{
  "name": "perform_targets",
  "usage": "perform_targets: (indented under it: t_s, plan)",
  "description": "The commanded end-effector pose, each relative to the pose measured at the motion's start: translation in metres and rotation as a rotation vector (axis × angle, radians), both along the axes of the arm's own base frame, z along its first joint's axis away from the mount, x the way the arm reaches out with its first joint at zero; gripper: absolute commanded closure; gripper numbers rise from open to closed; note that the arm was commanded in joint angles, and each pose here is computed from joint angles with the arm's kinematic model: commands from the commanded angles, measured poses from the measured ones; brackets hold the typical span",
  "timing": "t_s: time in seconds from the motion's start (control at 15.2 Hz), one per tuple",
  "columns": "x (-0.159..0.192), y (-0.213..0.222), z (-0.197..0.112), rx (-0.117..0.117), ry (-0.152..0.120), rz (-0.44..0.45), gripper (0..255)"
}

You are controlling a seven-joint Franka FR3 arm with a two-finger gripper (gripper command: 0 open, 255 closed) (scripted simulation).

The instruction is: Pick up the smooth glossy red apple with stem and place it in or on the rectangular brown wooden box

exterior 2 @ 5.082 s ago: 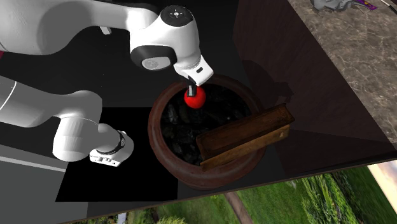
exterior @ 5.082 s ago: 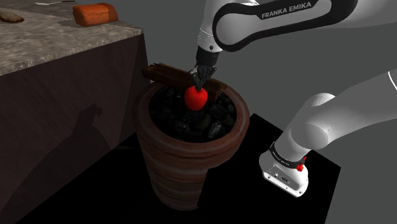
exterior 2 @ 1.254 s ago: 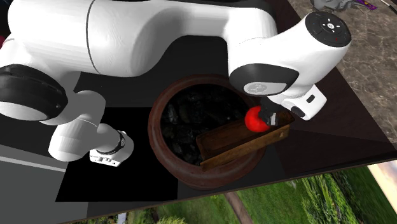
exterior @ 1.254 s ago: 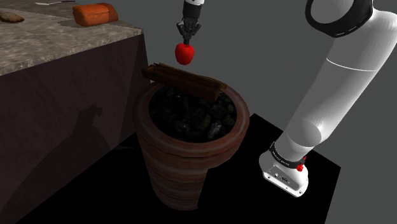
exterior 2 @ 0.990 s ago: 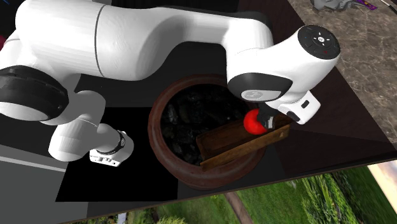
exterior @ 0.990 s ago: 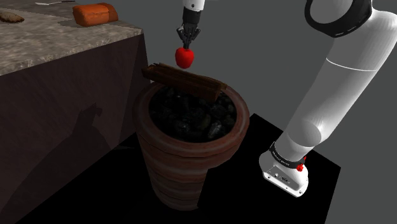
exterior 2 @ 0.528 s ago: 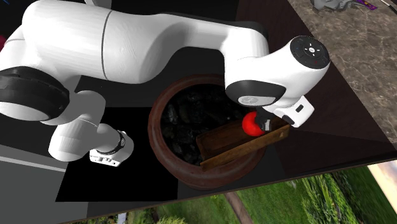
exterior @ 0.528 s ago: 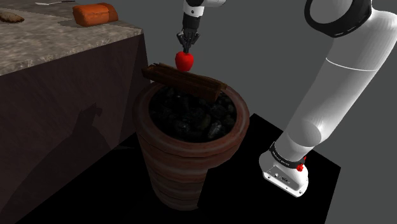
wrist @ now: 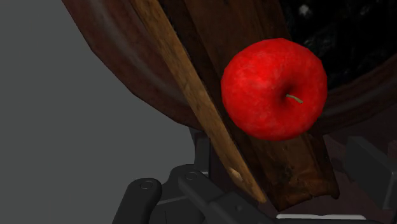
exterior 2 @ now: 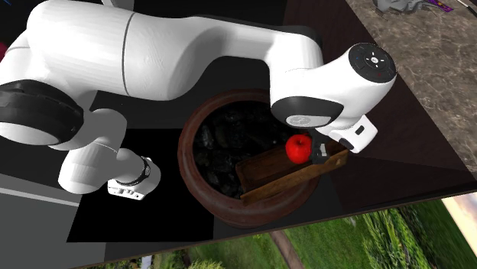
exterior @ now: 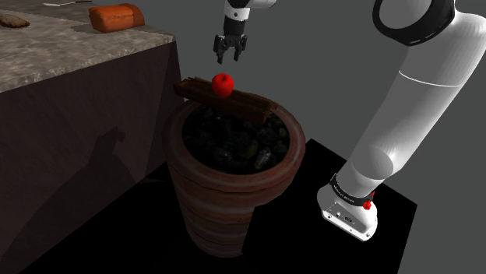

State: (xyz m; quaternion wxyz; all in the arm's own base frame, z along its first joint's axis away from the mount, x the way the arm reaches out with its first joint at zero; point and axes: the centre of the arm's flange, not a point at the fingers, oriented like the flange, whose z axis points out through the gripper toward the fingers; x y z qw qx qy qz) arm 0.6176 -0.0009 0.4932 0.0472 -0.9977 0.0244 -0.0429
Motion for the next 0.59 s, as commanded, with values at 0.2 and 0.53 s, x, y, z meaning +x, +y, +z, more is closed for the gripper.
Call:
perform_targets:
  t_s: [0.2, 0.53]
  plan:
    - [-0.002, -0.002, 0.026, 0.0, 0.0, 0.0, 0]
    - [-0.004, -0.005, 0.05, 0.0, 0.0, 0.0, 0]
